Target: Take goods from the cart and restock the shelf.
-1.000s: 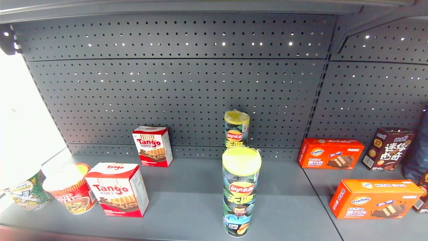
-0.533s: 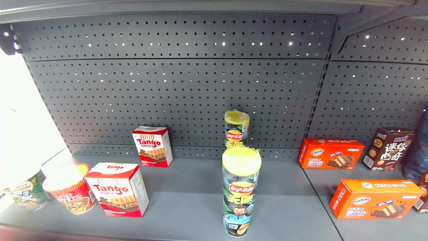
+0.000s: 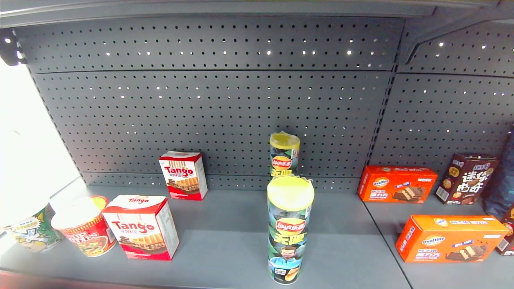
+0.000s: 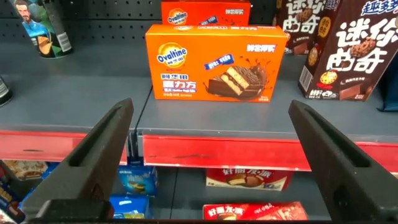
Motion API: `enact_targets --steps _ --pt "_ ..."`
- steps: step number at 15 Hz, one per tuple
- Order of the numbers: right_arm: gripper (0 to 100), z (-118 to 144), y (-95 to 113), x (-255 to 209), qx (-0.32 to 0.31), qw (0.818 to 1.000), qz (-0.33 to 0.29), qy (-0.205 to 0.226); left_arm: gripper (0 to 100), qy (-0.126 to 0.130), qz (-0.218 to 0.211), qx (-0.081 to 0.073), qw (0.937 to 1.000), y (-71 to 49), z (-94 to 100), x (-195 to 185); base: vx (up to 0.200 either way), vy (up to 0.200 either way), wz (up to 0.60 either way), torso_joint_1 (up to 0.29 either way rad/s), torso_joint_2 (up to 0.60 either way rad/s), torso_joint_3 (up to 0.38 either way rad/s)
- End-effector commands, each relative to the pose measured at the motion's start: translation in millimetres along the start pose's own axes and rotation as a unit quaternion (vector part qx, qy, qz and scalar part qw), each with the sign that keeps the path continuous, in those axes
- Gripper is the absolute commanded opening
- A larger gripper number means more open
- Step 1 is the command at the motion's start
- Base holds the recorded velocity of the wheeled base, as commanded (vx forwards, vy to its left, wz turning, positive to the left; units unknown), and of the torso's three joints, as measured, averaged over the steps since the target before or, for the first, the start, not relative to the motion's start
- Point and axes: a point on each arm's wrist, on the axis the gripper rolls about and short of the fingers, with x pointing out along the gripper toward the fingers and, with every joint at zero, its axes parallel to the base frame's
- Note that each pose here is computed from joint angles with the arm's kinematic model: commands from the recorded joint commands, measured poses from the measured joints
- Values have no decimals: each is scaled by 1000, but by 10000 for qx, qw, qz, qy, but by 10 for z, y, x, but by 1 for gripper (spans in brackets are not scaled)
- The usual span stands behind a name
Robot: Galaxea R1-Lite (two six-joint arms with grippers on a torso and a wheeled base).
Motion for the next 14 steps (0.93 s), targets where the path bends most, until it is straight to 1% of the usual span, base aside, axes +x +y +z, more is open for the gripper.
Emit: enact_targets --steps 1,4,5,7,14 --pt "100 -2 0 -3 -1 10000 -1 -15 100 -296 652 23 9974 27 -18 -45 0 0 0 0 0 0" --pt "100 -2 0 -3 -1 10000 -1 -15 100 -288 591 25 9978 25 -19 -44 0 0 0 0 0 0" --pt "100 -2 0 -3 -1 10000 -9 -15 100 -288 461 29 9985 19 -19 -44 0 0 0 0 0 0" --pt "100 -2 0 -3 -1 10000 -1 -15 100 -288 159 -62 9994 6 -19 -43 0 0 0 0 0 0" --pt "100 -2 0 -3 -1 10000 -1 -15 100 -296 151 -54 9994 6 -15 -44 0 0 0 0 0 0"
